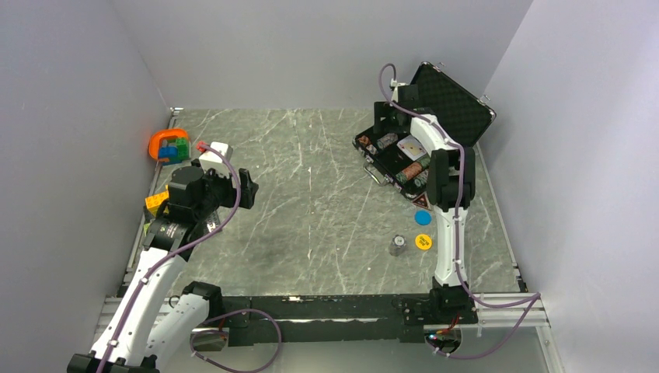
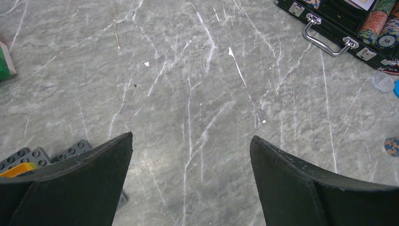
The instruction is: Pack up texas hold em set
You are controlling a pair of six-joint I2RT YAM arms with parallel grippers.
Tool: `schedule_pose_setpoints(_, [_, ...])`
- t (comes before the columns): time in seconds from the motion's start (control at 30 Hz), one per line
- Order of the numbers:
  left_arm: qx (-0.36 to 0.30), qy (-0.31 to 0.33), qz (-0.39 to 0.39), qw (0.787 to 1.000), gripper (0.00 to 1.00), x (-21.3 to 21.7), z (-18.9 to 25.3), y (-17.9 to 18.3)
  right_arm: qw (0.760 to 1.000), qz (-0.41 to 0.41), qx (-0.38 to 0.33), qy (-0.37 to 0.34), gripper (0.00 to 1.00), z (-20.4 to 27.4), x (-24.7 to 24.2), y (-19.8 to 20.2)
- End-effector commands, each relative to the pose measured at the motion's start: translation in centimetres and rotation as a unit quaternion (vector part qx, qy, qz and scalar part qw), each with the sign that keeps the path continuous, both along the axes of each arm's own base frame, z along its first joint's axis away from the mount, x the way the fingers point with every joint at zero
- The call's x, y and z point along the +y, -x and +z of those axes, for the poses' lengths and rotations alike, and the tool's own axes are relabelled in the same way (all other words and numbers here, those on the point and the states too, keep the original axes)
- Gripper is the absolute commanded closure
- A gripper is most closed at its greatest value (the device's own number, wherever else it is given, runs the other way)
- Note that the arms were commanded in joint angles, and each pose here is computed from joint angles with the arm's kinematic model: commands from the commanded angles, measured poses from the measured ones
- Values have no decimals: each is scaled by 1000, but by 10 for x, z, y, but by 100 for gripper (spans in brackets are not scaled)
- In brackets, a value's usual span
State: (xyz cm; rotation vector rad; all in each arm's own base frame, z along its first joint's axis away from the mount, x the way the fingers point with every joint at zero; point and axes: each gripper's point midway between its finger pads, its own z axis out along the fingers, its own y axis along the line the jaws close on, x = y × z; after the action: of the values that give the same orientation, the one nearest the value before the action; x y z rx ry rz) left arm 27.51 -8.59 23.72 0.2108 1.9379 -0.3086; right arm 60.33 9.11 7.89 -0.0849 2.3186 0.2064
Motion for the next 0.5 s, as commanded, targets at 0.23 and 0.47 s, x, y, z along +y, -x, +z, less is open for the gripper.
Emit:
schedule_pose_setpoints(0.23, [-20, 4, -2, 1000, 2, -2, 14, -3, 996, 79, 20, -23, 4, -19, 21, 11])
schedule_pose_setpoints(0.47, [-20, 4, -1, 1000, 2, -1, 14, -3, 992, 117, 28, -34, 4, -19, 30, 29])
